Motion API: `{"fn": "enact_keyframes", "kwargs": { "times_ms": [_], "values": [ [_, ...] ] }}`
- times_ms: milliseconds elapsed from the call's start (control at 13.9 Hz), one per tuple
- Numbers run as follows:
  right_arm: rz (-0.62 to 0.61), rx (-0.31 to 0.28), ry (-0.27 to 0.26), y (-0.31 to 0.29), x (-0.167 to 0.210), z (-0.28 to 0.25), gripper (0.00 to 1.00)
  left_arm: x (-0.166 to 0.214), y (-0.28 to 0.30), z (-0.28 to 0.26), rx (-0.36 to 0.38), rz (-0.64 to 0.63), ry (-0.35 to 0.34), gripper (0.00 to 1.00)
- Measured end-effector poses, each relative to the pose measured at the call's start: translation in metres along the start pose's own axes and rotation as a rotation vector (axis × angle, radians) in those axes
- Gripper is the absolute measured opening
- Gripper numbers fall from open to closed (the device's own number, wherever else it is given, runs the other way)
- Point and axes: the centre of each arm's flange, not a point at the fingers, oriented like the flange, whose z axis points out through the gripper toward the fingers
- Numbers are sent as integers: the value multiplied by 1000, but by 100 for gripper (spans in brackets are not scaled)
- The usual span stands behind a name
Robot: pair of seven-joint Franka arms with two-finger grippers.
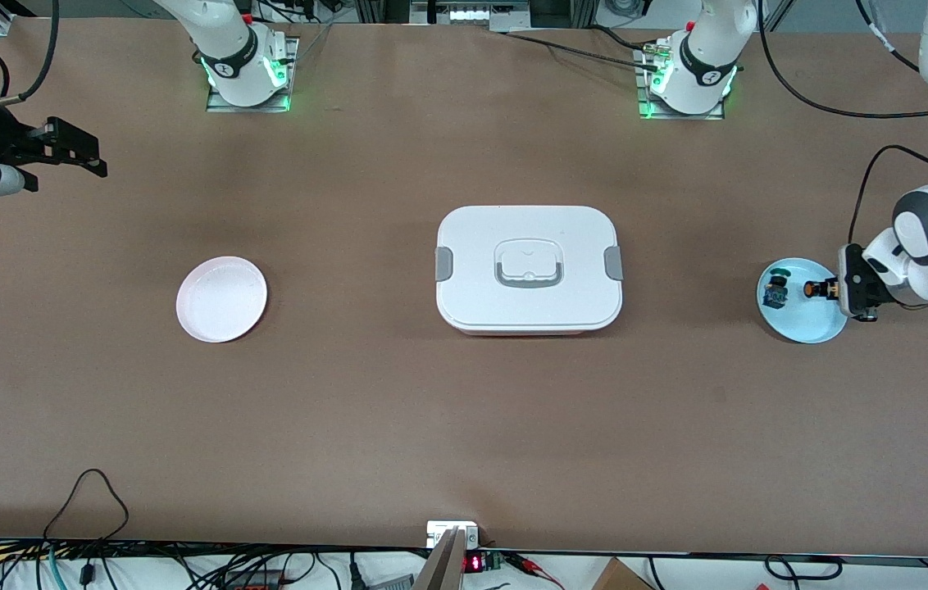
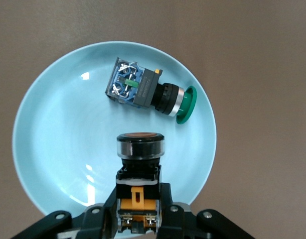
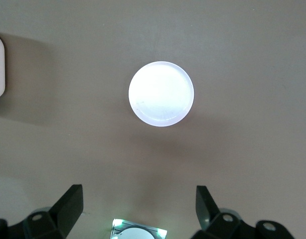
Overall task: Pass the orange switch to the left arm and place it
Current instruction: 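Lower the orange switch onto the blue plate beside the green switch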
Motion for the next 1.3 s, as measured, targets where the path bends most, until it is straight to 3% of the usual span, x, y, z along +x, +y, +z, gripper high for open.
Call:
{"fn": "enact_keyframes", "kwargs": {
  "times_ms": [866,1299],
  "values": [
    [-66,-24,108,-34,13,-24,100,-7,9,17,1,-1,1,33],
    [-82,-27,124,-43,16,-25,100,-12,10,31,-7,-8,0,33]
  ]
}}
